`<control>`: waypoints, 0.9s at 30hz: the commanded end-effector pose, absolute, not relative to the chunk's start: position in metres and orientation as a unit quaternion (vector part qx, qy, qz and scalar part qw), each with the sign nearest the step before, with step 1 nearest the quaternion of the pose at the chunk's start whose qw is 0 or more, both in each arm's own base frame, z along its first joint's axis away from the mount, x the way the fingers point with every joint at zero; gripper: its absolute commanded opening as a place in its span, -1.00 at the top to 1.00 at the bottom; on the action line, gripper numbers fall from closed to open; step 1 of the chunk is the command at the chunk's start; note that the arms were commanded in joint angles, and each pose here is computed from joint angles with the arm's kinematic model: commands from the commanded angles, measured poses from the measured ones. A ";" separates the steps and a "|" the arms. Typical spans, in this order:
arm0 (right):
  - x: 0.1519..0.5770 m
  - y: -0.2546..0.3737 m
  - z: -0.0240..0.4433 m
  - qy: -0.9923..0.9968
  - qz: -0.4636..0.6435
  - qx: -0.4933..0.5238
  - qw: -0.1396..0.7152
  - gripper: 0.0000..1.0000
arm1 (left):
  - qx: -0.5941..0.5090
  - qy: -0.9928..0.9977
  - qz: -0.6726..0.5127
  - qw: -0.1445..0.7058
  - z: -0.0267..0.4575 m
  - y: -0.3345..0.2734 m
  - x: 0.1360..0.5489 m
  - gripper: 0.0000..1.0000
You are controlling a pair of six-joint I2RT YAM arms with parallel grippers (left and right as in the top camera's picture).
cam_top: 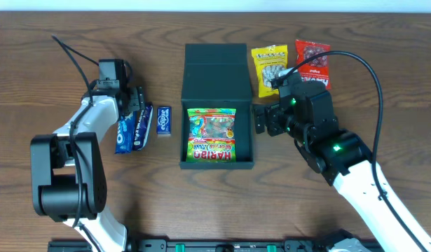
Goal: Pack container
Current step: 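Reach the left gripper to the blue Oreo pack and grasp it, then carry the Oreo pack into the box beside the Haribo bag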
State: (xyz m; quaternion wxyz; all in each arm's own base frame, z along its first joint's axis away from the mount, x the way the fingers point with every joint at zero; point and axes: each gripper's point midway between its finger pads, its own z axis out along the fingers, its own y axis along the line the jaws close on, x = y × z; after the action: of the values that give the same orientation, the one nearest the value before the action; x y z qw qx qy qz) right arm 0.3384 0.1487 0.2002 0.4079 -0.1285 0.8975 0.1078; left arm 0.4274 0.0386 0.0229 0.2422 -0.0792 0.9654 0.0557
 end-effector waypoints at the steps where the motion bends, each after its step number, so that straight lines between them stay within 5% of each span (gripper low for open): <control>1: 0.344 0.143 0.207 0.896 0.101 -0.113 0.417 -0.99 | -0.081 0.966 0.045 0.242 0.021 0.038 0.433 -0.59; 7: 0.344 0.143 0.207 0.896 0.101 -0.113 0.417 -0.99 | -0.075 0.969 0.022 0.235 0.015 0.030 0.432 -0.43; 14: 0.345 0.141 0.207 0.897 0.096 -0.111 0.418 -0.98 | -0.071 0.971 0.021 0.226 0.013 0.029 0.428 0.13; 27: 0.364 0.078 0.207 0.903 0.055 0.007 0.427 -0.98 | -0.091 0.972 0.020 0.216 0.021 0.029 0.419 0.67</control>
State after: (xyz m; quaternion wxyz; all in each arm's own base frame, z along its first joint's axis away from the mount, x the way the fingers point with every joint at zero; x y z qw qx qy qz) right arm 0.3572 0.0938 0.2004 0.4186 -0.0333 0.9055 0.0609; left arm 0.4192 0.0265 0.0125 0.2128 -0.0777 0.9738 0.0211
